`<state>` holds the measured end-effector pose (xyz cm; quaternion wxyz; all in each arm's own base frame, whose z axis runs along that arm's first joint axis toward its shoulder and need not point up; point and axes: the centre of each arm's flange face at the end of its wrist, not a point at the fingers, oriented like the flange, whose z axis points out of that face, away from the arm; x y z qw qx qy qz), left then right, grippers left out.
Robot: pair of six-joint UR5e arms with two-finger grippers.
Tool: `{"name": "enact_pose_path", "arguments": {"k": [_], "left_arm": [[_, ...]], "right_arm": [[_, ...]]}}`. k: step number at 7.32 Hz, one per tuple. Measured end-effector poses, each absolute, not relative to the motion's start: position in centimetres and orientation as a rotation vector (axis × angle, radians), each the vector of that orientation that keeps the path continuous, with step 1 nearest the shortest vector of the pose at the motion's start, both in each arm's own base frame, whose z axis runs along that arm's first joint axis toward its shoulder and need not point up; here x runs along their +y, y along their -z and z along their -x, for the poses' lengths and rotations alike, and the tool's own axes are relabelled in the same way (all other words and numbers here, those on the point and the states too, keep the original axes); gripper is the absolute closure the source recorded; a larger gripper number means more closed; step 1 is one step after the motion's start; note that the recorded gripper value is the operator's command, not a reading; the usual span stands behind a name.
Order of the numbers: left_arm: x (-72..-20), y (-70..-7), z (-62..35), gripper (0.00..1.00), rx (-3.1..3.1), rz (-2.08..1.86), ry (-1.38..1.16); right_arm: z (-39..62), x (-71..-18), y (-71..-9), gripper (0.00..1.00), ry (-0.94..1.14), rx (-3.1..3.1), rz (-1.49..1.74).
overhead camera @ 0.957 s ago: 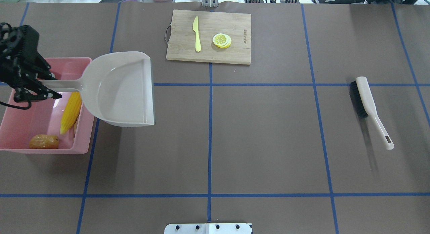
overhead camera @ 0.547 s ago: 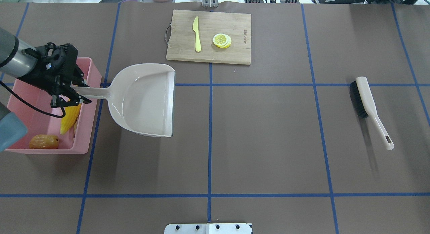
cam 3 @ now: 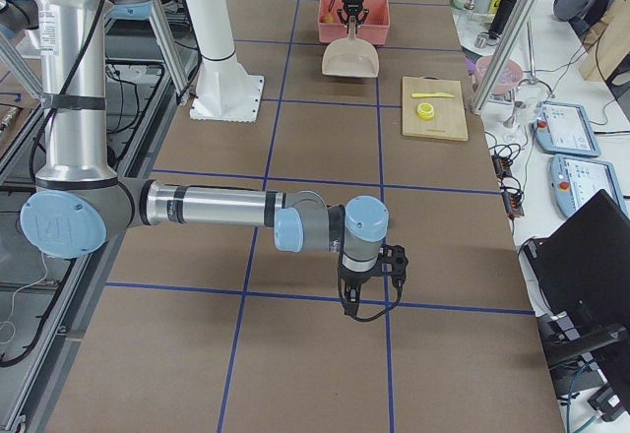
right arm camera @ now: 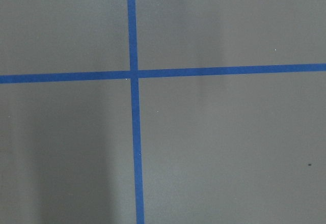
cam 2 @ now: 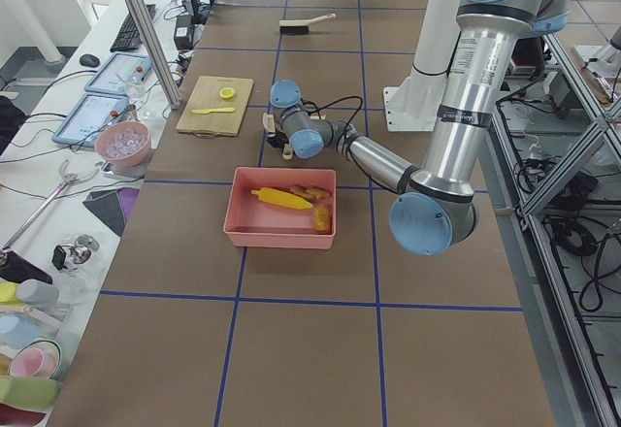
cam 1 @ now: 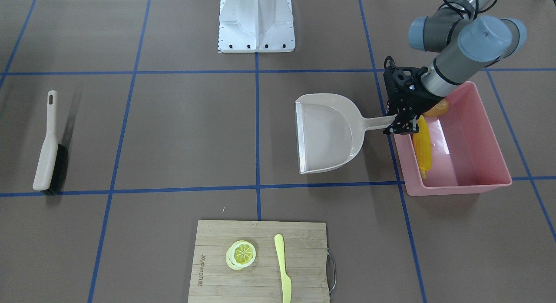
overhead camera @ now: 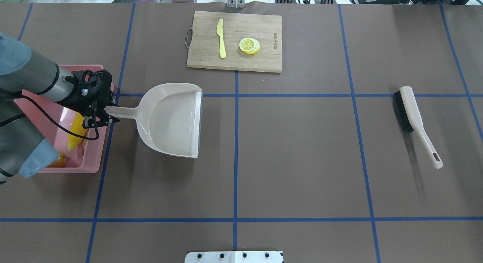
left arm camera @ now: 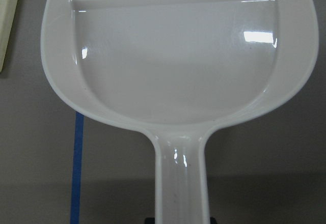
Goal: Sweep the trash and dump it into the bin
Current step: 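Lower the dustpan onto the table beside the bin with the left gripper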
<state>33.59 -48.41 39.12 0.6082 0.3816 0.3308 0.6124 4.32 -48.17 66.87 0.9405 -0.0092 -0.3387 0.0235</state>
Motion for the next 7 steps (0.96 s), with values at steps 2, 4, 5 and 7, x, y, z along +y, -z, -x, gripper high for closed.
{"name": "enact_pose_path", "arguments": {"k": [2,4,5,7], "left_arm": [[-47.9,-39.4,-34.8,1.0,0.768,-0.878,-1.419],[-47.4,-39.5,-35.5,1.0,0.769,-0.871,-1.423],[-47.2,-39.6,-36.0,1.0,0.766,-0.866,-1.424],[-46.9,-39.8,-36.5,0.02,0.752,-0.876,-1.426]], "right_arm": [[-4.3,-48.1,-66.9,0.0,-0.047,-0.691,0.019],[-4.3,-48.1,-66.9,0.0,-0.047,-0.691,0.019],[-4.3,-48.1,-66.9,0.0,-0.047,-0.692,0.019],[-4.3,-48.1,-66.9,0.0,-0.047,-0.693,0.019]]}}
